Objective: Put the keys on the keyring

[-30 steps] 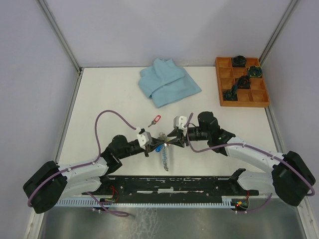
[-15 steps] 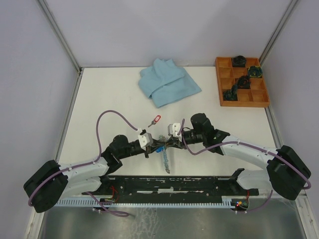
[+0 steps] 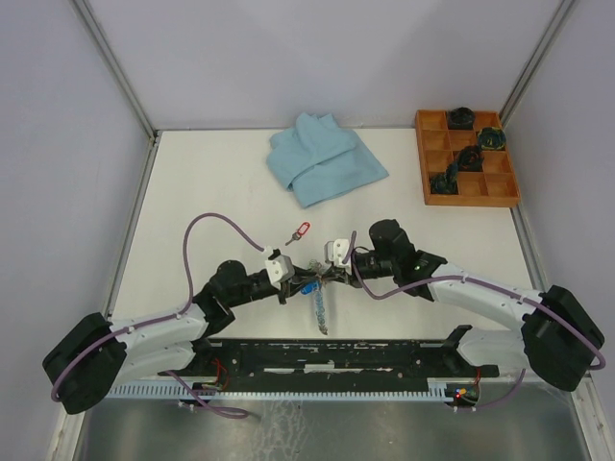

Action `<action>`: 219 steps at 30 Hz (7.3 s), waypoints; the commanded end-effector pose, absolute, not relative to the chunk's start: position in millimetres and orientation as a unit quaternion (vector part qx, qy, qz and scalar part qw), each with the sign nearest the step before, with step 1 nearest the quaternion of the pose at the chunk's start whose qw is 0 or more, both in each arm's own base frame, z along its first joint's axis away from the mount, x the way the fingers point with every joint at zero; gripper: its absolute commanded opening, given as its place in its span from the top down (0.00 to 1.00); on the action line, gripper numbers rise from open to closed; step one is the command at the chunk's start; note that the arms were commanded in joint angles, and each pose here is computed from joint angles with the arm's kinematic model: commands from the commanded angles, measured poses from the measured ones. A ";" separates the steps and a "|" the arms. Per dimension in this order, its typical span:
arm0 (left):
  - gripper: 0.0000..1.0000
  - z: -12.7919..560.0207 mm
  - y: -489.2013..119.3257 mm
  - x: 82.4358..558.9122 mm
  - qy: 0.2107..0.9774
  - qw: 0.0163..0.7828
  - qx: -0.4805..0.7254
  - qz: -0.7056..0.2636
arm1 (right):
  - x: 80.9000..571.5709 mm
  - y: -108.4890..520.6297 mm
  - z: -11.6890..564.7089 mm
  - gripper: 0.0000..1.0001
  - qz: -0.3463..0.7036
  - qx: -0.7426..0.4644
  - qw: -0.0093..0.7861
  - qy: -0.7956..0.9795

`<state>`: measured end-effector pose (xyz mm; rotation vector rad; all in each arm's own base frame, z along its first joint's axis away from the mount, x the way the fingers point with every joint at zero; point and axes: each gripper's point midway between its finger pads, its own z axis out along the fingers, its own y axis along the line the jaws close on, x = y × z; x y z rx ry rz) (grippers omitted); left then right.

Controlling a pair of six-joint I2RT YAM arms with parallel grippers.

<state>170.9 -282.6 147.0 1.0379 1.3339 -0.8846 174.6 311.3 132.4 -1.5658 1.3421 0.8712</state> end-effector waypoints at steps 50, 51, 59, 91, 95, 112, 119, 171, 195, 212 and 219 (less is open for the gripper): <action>0.81 162.7 -276.3 169.3 0.567 0.593 0.416 -0.391 | 183.7 315.9 164.2 0.99 0.339 -0.623 0.479 0.517; 0.81 163.3 -277.4 168.9 0.566 0.592 0.417 -0.393 | 183.7 316.0 164.2 0.99 0.339 -0.623 0.480 0.517; 0.82 156.6 -287.6 166.5 0.569 0.567 0.431 -0.410 | 182.4 316.2 164.9 0.99 0.341 -0.623 0.480 0.515; 0.85 157.7 -294.8 168.6 0.584 0.550 0.413 -0.430 | 184.5 317.5 164.7 0.99 0.343 -0.615 0.484 0.520; 0.86 157.3 -295.3 173.2 0.590 0.552 0.407 -0.426 | 182.4 317.9 164.0 0.99 0.347 -0.617 0.481 0.517; 0.89 170.7 -295.9 170.8 0.566 0.571 0.402 -0.438 | 168.5 323.4 158.4 0.99 0.369 -0.637 0.456 0.501; 0.89 172.7 -298.3 164.1 0.547 0.569 0.424 -0.444 | 162.9 324.9 154.0 0.99 0.372 -0.653 0.440 0.492; 0.80 157.5 -296.5 181.6 0.518 0.571 0.472 -0.427 | 187.0 321.2 142.2 0.99 0.346 -0.679 0.421 0.493; 0.97 142.7 -275.0 185.7 0.491 0.615 0.521 -0.330 | 225.0 298.3 180.3 0.39 0.293 -0.506 0.445 0.678; 0.97 174.4 -230.8 206.3 0.521 0.708 0.398 -0.261 | 337.3 319.3 154.8 0.19 0.180 -0.384 0.425 0.799; 0.97 189.3 -203.3 210.4 0.522 0.750 0.334 -0.230 | 376.0 346.4 116.0 0.26 0.162 -0.378 0.400 0.819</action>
